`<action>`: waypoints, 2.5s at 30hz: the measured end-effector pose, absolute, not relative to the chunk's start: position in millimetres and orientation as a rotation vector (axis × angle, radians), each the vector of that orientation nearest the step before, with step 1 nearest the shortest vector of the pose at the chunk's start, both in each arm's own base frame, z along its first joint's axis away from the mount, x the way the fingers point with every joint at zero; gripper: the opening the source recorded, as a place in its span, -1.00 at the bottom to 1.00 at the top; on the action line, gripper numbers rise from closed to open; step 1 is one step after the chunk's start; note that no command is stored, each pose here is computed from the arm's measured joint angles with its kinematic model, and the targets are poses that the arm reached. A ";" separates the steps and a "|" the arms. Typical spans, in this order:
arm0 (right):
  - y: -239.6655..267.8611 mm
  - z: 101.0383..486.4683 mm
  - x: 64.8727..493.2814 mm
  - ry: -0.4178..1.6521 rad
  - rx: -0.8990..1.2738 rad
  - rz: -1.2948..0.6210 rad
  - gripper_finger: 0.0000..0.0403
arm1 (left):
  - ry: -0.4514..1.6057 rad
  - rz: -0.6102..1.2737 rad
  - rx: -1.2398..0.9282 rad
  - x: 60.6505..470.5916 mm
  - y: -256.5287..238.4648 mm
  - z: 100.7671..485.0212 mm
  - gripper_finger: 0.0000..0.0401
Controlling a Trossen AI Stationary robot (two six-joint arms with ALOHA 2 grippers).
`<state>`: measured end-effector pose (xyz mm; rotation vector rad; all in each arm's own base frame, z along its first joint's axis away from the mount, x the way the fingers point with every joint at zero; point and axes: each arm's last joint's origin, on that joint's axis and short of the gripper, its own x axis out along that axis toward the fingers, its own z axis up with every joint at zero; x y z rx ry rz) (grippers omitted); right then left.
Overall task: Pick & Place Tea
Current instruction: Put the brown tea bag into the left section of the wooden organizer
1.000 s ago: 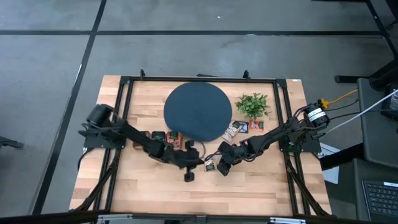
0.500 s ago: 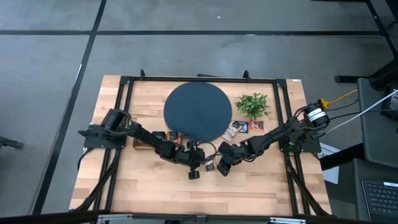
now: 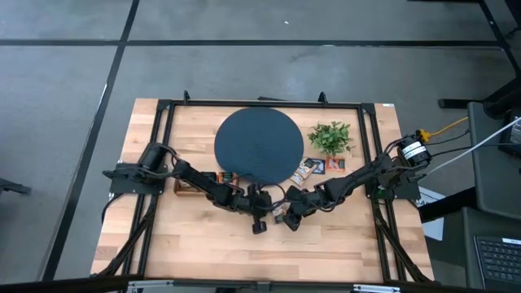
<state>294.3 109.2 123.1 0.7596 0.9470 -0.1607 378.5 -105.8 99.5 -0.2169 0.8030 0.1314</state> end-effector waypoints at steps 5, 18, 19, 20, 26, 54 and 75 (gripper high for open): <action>107.8 123.4 295.2 0.933 0.740 -0.166 -0.24 | 0.771 0.118 -0.230 380.8 -106.6 100.9 -0.99; 108.6 111.5 298.8 0.943 0.694 -0.157 -0.66 | 0.768 0.128 -0.228 380.7 -106.7 100.7 -0.96; 108.5 111.6 298.9 0.941 0.685 -0.151 -0.75 | 0.768 0.128 -0.228 380.6 -106.7 100.6 -0.96; 108.6 111.6 299.1 0.938 0.681 -0.147 -0.84 | 0.768 0.128 -0.228 380.6 -106.5 101.0 -0.97; 109.1 111.2 299.4 0.942 0.671 -0.128 -0.94 | 0.802 0.117 -0.163 374.9 -106.2 108.3 -0.95; 108.2 137.6 325.8 0.699 0.210 -0.013 -0.97 | 0.758 0.260 0.128 302.6 -120.7 208.8 -0.29; 108.0 195.5 360.9 0.684 -0.111 -0.102 -0.97 | 0.485 0.102 -0.475 252.8 -61.3 199.5 -0.29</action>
